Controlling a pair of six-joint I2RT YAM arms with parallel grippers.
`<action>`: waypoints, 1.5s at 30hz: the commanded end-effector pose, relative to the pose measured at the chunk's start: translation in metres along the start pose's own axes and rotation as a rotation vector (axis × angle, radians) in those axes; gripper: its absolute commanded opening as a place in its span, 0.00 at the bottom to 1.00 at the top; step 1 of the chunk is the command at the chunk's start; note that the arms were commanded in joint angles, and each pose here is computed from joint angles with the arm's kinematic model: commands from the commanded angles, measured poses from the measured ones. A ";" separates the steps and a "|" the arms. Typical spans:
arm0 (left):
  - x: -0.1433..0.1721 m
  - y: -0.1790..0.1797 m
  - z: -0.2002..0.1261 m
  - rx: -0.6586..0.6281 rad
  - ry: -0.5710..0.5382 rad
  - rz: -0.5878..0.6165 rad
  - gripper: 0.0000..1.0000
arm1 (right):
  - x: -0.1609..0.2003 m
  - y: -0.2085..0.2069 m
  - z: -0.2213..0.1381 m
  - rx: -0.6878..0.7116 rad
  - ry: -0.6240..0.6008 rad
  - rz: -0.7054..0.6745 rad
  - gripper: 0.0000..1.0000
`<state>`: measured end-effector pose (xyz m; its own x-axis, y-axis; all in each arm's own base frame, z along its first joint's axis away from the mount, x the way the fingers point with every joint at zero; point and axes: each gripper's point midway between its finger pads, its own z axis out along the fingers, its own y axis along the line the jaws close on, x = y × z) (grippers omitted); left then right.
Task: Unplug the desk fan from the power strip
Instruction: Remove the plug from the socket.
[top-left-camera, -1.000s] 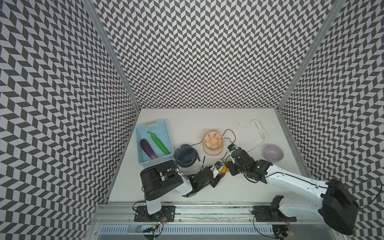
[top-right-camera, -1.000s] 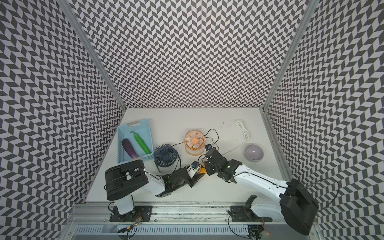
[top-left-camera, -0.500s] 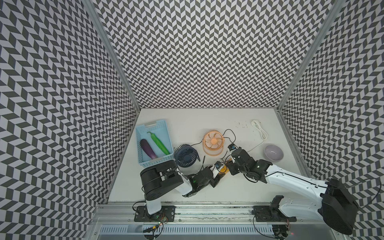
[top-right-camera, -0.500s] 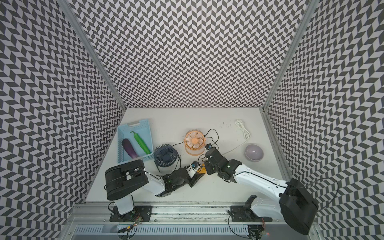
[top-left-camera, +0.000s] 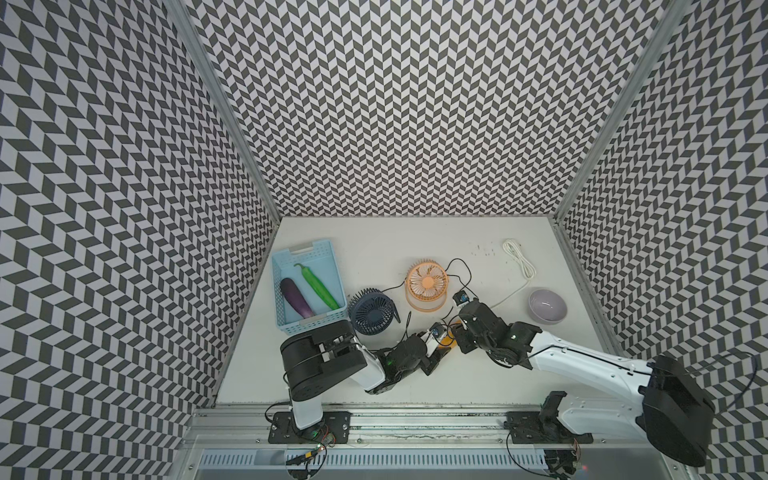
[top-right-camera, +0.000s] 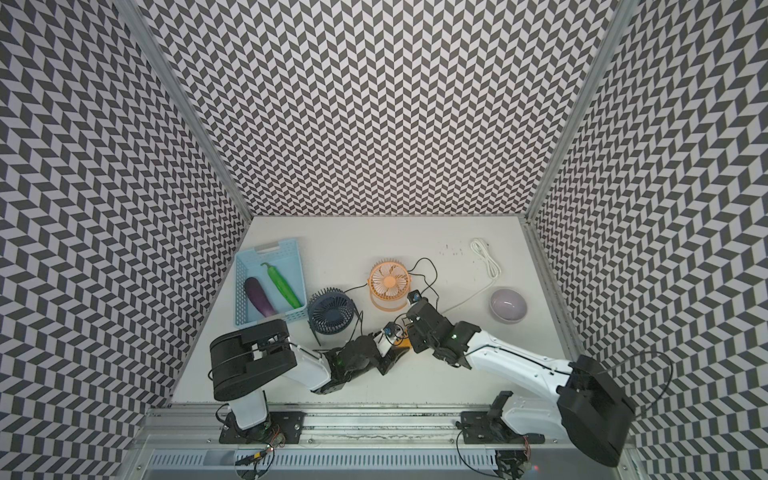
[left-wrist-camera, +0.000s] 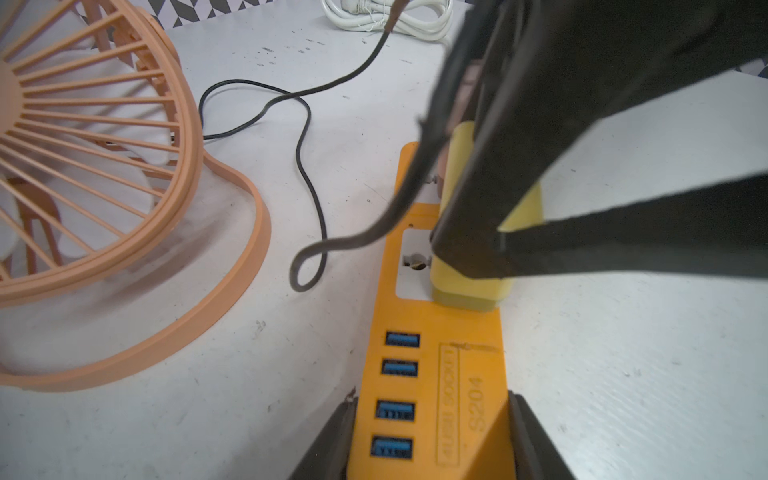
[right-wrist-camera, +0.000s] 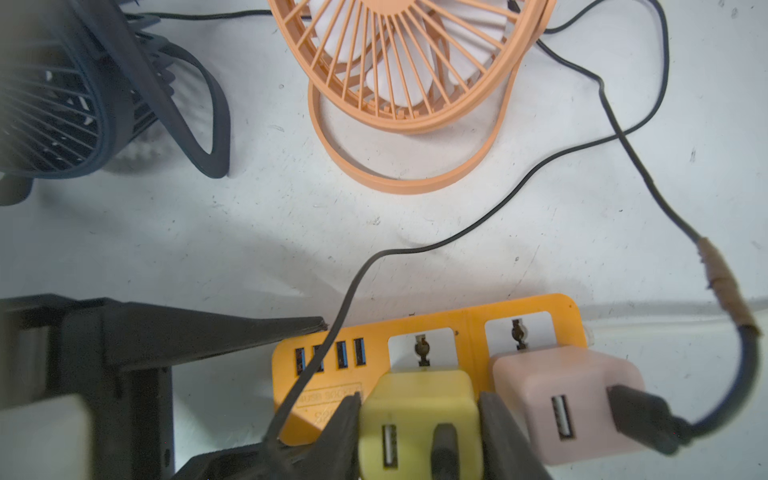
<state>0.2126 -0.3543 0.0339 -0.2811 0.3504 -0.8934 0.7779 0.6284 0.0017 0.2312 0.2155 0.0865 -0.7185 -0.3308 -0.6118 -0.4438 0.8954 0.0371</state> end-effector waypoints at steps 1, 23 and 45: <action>0.029 0.005 0.004 -0.023 0.098 0.014 0.29 | -0.036 0.058 -0.015 -0.238 -0.099 0.042 0.06; 0.029 0.003 0.005 -0.009 0.100 0.011 0.29 | -0.038 0.053 -0.014 -0.222 -0.074 0.049 0.05; 0.029 0.002 0.005 -0.002 0.097 0.009 0.28 | -0.046 0.031 -0.025 -0.215 -0.112 0.098 0.05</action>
<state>0.2131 -0.3594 0.0355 -0.2777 0.3432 -0.8973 0.7838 0.6209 -0.0051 0.2328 0.2053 0.0940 -0.7757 -0.2699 -0.5705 -0.4113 0.9018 0.1326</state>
